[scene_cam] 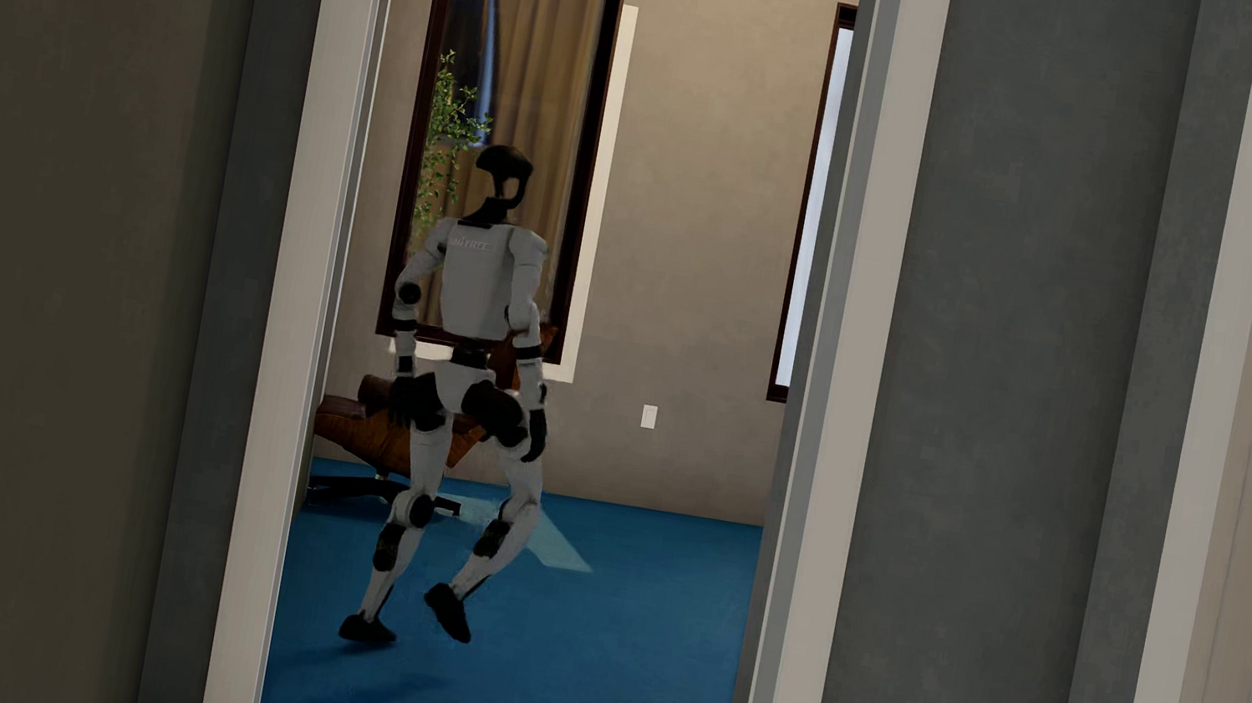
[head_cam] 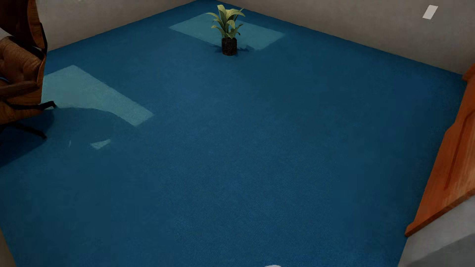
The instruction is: Circle the corner
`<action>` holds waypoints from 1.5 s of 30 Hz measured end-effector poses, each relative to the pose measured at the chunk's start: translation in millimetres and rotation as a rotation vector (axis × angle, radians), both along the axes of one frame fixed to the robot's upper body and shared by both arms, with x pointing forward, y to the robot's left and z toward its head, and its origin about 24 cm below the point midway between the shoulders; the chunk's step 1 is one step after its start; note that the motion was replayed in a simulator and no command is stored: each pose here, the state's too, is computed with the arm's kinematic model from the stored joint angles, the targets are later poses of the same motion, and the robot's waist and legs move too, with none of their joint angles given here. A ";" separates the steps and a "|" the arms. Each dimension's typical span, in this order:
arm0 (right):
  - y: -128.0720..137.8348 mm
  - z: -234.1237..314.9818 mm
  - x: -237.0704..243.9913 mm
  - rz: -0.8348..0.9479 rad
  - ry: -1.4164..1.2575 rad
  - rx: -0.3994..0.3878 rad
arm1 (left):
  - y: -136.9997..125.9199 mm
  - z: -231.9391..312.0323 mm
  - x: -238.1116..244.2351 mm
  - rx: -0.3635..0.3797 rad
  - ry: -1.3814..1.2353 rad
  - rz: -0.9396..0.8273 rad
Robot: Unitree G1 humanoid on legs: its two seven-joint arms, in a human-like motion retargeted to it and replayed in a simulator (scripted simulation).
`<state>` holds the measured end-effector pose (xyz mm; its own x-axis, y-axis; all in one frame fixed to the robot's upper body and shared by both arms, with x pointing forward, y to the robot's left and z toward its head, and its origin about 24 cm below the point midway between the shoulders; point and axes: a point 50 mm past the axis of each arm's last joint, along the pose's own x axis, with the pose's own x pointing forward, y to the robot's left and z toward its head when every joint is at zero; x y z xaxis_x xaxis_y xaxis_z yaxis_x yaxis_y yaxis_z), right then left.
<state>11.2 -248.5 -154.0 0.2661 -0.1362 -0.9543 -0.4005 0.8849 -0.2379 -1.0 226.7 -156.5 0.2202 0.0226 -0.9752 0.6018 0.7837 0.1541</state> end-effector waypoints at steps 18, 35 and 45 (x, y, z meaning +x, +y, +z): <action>-19.2 -1.3 -3.5 0.044 0.083 -0.073 | 1.2 10.1 62.4 -0.026 -0.220 0.133; -6.5 17.8 83.2 0.092 -0.223 -0.015 | 16.7 9.9 39.3 0.024 -0.148 0.096; 3.5 -5.2 -42.5 0.017 0.157 -0.008 | -0.5 -0.5 -22.9 0.007 0.036 0.130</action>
